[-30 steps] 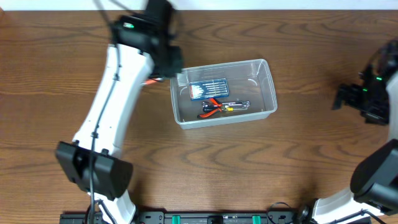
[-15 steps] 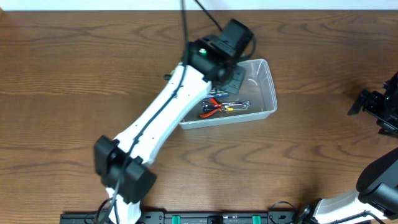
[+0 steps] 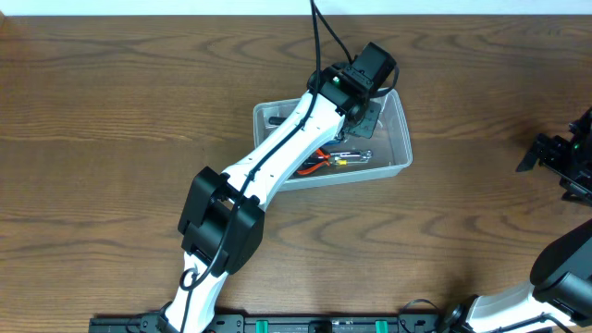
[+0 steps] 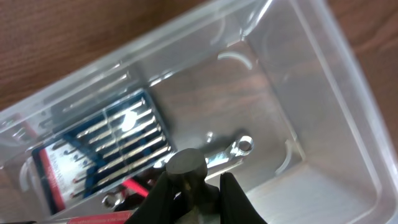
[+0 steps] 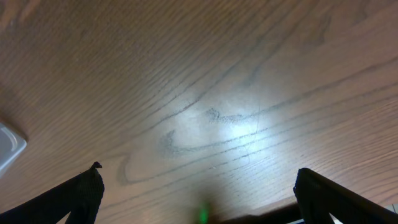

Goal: Pack container
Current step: 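Lift the hammer and carry it into the container with the left gripper, then open the left gripper to drop the hammer and lift away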

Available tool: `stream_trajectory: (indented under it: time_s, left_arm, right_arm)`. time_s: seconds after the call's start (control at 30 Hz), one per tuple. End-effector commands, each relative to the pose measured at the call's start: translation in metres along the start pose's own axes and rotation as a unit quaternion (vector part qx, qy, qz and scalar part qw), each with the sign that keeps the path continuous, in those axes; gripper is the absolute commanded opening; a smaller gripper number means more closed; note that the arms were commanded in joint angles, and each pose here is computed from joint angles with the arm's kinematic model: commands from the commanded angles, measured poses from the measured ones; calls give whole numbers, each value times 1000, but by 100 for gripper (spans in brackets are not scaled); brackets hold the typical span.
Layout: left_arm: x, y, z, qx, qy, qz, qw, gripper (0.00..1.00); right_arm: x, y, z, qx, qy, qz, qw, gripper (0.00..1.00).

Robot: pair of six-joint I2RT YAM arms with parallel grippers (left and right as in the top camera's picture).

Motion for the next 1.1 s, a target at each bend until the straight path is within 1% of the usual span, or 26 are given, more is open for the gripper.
stream_trajectory:
  time_s: [0.0,0.17,0.33,0.47,0.5,0.53,0.57,0.6,0.73,0.83,0.87,0.97,1.07]
  left_arm:
    - [-11,6,3,34,7,-7,999,6]
    - [-30,5,12,67,17,7,998,6]
    - [-43,5,24,114,28,18,993,6]
    - [-48,6,32,126,33,21,991,6]
    - [-48,7,34,128,35,22,991,7]
    - [-49,6,36,130,36,24,991,26]
    - [-49,6,38,131,38,27,990,40]
    - [-49,6,39,132,39,28,990,44]
    - [-49,3,40,131,42,36,990,52]
    - [-48,2,40,131,44,39,990,54]
    - [-48,2,40,131,45,41,990,57]
    - [-45,0,41,124,47,46,990,57]
    - [-31,1,40,104,45,43,993,57]
  right_arm:
    - [-2,-1,1,-8,4,4,1000,99]
    - [-2,-1,1,-8,4,5,1000,99]
    - [-2,-1,1,-8,4,6,1000,99]
    - [-2,-1,1,-8,4,6,1000,99]
    - [-2,-1,1,-8,4,6,1000,99]
    - [-2,-1,1,-8,4,6,1000,99]
    - [-2,-1,1,-8,4,6,1000,99]
    - [-2,-1,1,-8,4,6,1000,99]
    - [-2,-1,1,-8,4,7,1000,99]
    - [-2,-1,1,-8,4,6,1000,99]
    - [-2,-1,1,-8,4,6,1000,99]
    - [-2,-1,1,-8,4,6,1000,99]
    - [-2,-1,1,-8,5,6,1000,99]
Point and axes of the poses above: each gripper's point midway between its finger pads, its own x axis back along the fingers, its own z axis along the line the jaws close on, y = z × x, the point moved 10 cm from there along x, back along the fingers, and after that the axes turned 2 degrees about x, right-handed, at the moved point
